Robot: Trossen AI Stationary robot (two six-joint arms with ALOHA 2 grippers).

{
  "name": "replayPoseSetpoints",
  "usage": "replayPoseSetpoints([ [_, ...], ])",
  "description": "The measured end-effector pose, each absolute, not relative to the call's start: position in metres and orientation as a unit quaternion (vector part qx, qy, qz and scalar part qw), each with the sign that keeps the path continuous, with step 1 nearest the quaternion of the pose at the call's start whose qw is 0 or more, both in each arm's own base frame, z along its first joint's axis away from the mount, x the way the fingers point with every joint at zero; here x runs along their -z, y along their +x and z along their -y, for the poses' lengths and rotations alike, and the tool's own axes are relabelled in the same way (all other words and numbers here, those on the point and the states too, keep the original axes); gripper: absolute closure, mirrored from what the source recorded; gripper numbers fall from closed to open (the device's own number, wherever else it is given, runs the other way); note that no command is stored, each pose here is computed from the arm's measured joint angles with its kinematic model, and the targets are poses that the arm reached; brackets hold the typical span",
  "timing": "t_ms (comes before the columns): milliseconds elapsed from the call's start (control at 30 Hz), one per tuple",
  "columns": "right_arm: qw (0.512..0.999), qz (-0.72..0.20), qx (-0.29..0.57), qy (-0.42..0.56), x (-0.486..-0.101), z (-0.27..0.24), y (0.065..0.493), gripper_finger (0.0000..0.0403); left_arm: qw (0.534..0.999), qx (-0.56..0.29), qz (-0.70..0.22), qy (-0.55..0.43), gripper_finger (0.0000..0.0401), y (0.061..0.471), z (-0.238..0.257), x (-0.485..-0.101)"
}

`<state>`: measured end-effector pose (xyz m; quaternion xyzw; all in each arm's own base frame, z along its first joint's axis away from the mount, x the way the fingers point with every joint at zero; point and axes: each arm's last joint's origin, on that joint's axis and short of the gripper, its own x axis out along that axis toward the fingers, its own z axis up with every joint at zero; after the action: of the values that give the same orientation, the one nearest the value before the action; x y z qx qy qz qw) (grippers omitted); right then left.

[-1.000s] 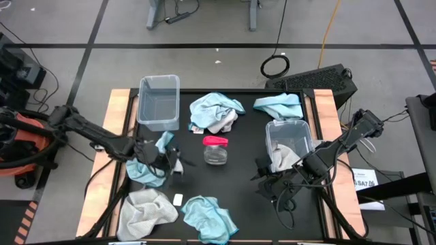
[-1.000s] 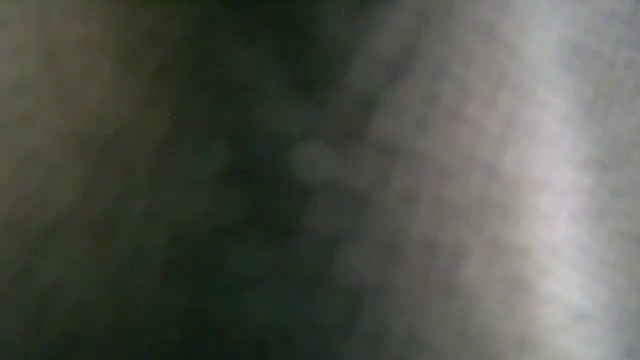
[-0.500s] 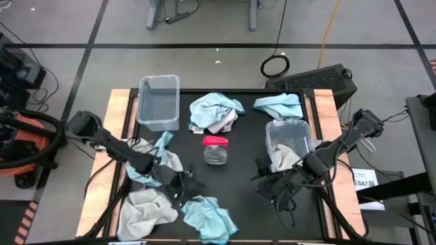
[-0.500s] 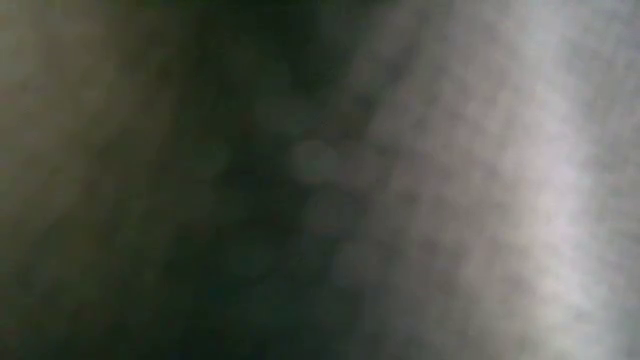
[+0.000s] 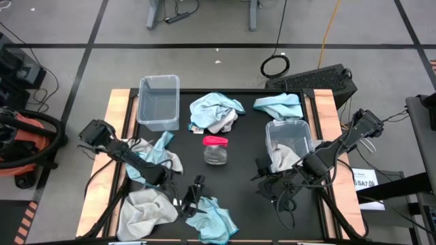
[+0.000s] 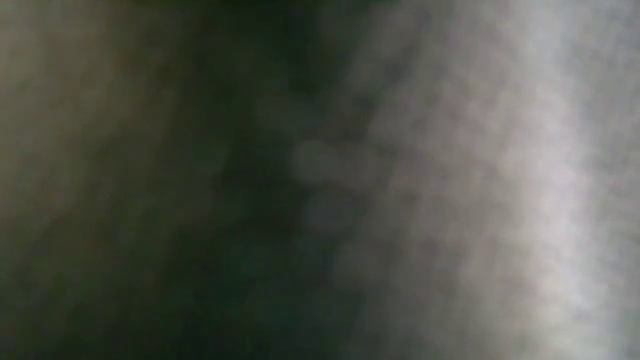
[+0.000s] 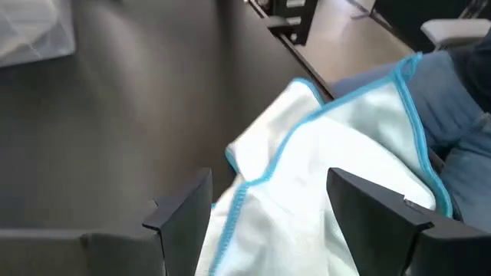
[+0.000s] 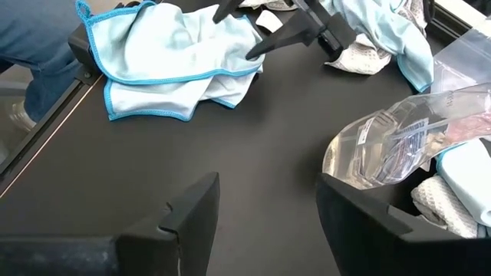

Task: Sort microfiber towel by color & place in baskets
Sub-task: Put the bottom blue towel into the left transparent bin

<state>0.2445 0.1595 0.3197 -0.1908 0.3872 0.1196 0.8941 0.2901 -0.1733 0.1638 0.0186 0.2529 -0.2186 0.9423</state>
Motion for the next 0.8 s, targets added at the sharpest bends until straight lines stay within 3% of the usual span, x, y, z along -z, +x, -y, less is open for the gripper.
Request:
replayPoseSetpoints([
  [633,0.891,-0.392,-0.125,-0.194,-0.319,-0.162,0.241,0.0195,0.922,0.241,-0.298,0.063,0.0138,0.3,0.201,-0.129],
  [800,0.891,-0.391,-0.126,-0.195,-0.319,-0.163,0.241,0.0195,0.898,0.239,-0.359,0.089,0.0138,0.31,0.209,-0.111],
])
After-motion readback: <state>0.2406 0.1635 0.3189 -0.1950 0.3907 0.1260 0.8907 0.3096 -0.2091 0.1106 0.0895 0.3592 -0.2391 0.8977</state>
